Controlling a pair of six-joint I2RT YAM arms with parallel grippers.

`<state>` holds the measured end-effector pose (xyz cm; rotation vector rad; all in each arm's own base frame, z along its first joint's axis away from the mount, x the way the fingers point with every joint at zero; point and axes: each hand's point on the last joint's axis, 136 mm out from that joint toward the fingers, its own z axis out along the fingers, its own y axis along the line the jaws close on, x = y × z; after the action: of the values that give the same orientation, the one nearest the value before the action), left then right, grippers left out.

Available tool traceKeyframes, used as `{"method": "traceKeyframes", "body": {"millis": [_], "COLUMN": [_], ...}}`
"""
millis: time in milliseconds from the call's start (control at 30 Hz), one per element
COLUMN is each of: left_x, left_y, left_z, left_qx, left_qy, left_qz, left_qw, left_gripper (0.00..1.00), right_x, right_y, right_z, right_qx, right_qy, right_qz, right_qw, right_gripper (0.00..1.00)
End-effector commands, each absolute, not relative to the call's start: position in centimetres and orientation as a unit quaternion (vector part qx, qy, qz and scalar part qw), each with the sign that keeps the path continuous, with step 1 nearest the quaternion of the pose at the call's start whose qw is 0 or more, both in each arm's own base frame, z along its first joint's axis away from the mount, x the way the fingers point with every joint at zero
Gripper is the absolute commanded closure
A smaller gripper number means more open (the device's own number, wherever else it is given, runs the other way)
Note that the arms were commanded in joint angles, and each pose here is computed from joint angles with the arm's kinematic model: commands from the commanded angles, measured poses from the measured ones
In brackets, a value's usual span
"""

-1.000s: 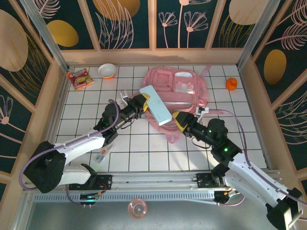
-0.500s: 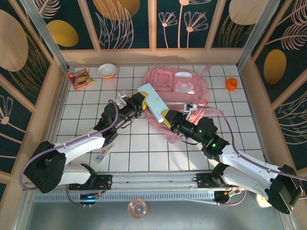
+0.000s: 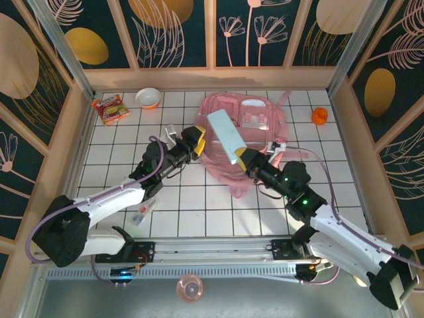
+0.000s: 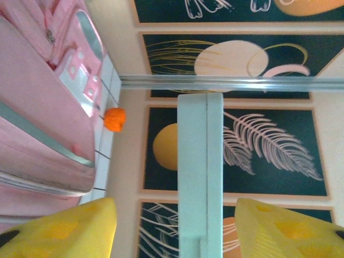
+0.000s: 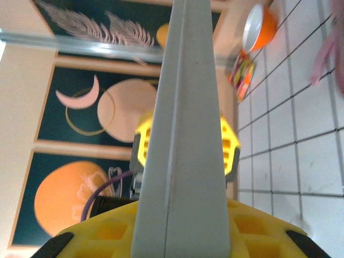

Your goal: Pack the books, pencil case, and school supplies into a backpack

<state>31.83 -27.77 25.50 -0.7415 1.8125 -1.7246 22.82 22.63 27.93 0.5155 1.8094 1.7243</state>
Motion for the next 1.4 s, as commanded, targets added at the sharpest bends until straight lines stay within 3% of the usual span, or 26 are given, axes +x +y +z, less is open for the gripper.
{"method": "traceKeyframes", "body": {"millis": [0, 200, 333, 500, 700, 1000, 1233, 1367], "left_x": [32.1, 33.4, 34.0, 33.2, 32.2, 32.0, 35.2, 36.3], "left_y": [-27.5, -27.9, -29.0, -30.7, -32.8, -37.9, -41.0, -41.5], "left_z": [27.1, 27.6, 26.9, 25.1, 20.6, 15.1, 14.8, 14.8], "left_qx": [-0.242, -0.095, 0.096, 0.324, 0.515, 0.627, 0.591, 0.576], "left_qy": [0.691, 0.762, 0.791, 0.752, 0.693, 0.635, 0.643, 0.648], "left_qz": [-0.608, -0.487, -0.363, -0.259, -0.17, -0.133, -0.124, -0.116], "left_qw": [0.309, 0.417, 0.483, 0.513, 0.476, 0.431, 0.471, 0.485], "left_gripper": [0.3, 0.2, 0.19, 0.19, 0.15, 0.09, 0.08, 0.14], "right_x": [23.5, 24.9, 25.7, 26.7, 27.3, 27.3, 26.8, 26.7], "right_y": [20.1, 15.7, 13.3, 10.0, 5.7, 3.8, 3.9, 3.9], "right_z": [29.3, 27.5, 26.1, 25.3, 24.3, 23.9, 23.3, 23.2], "right_qx": [0.193, 0.215, 0.219, 0.232, 0.262, 0.278, 0.286, 0.287], "right_qy": [0.684, 0.714, 0.734, 0.744, 0.746, 0.751, 0.752, 0.752], "right_qz": [0.625, 0.574, 0.549, 0.527, 0.505, 0.488, 0.485, 0.484], "right_qw": [0.323, 0.338, 0.334, 0.338, 0.345, 0.347, 0.343, 0.343], "right_gripper": [0.92, 0.91, 0.91, 0.92, 0.92, 0.92, 0.92, 0.93]}}
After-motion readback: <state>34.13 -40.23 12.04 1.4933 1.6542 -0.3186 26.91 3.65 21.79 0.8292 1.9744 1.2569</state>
